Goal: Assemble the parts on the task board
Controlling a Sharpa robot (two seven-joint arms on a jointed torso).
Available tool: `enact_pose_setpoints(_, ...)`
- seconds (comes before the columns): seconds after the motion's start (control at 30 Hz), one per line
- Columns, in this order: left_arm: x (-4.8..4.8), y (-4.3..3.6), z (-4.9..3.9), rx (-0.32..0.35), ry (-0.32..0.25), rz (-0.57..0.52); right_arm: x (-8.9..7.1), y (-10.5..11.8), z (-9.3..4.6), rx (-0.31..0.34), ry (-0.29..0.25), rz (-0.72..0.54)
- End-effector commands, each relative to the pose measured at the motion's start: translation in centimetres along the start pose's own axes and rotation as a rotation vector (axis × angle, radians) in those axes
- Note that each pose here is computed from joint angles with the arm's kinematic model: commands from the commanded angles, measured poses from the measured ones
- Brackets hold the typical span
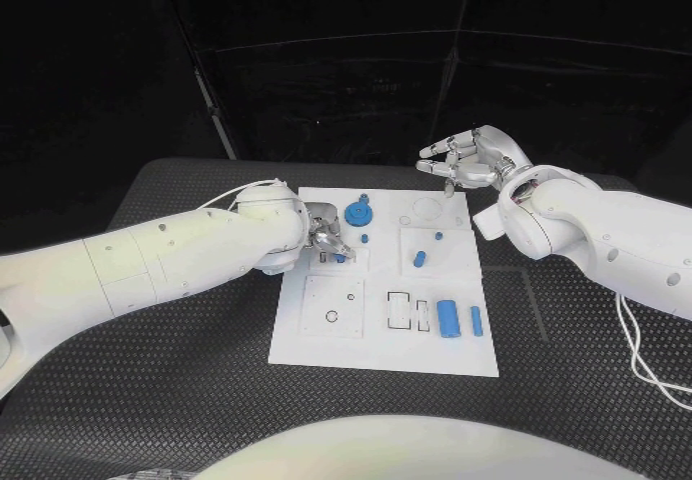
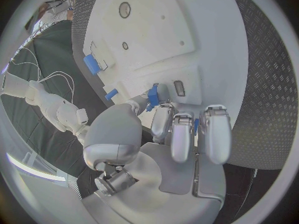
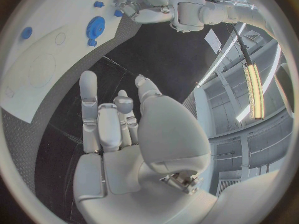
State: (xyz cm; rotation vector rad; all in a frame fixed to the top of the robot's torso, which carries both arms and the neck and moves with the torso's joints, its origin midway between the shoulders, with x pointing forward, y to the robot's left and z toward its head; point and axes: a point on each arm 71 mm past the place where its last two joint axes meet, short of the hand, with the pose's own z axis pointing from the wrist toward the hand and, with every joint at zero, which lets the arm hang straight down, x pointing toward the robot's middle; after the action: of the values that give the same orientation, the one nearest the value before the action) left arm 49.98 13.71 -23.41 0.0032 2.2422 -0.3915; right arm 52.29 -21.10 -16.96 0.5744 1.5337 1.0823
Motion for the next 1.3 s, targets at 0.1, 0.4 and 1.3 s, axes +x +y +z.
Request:
enact_pose_setpoints(0.1,1.28,0.38,0.14,-0.017,0.070,0.029,0.02,0.20,0.03,-0.008,0.006,0.000)
enact_pose_setpoints(0.4,1.29,0.53,0.09,-0.019,0.073,0.031,0.02,0.18,0.04,-0.008,0.007,0.000)
enact_pose_setpoints(1.3,1.18,0.86,0.16,-0.028,0.067,0.026,0.01,0.13,0.08,-0.008,0.008,0.000)
